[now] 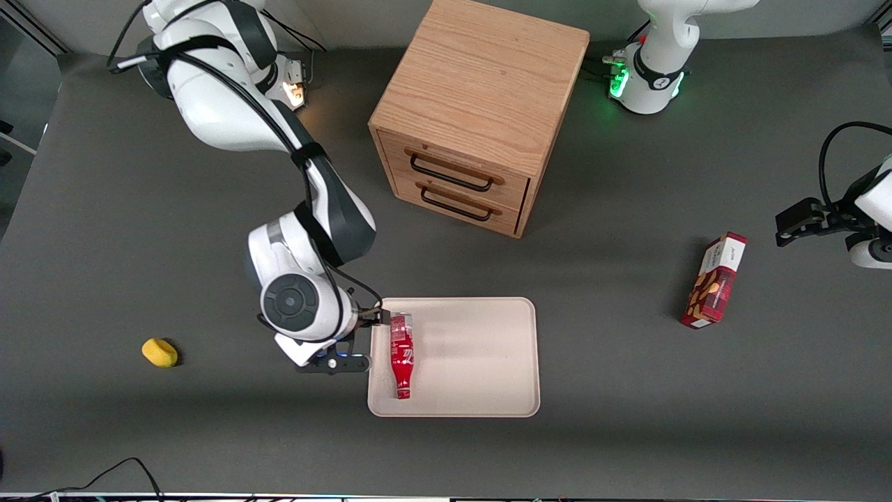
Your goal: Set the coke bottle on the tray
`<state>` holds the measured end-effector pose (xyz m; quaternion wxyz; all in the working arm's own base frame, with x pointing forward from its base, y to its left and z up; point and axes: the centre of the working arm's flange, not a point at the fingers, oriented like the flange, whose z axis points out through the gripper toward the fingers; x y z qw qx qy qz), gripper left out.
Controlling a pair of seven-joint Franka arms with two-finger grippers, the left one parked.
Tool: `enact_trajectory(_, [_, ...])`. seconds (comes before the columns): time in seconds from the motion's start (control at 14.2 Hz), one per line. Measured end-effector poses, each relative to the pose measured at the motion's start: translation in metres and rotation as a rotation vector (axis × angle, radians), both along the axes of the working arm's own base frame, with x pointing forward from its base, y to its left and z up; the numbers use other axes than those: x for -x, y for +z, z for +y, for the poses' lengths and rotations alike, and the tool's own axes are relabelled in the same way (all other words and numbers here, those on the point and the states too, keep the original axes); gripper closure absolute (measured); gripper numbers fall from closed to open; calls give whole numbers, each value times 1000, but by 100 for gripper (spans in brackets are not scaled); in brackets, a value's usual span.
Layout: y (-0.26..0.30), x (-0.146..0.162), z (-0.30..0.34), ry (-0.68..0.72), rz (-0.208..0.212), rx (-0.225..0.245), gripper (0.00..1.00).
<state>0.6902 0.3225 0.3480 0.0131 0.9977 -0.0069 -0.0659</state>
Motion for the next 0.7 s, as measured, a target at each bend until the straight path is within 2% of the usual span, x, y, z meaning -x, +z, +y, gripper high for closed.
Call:
enact_trajectory(0.21, [47, 8, -21, -49, 40, 1, 0])
enact_trajectory(0.42, [92, 21, -56, -87, 55, 1, 0])
enact_trajectory(0.7, [154, 74, -121, -74, 76, -12, 0])
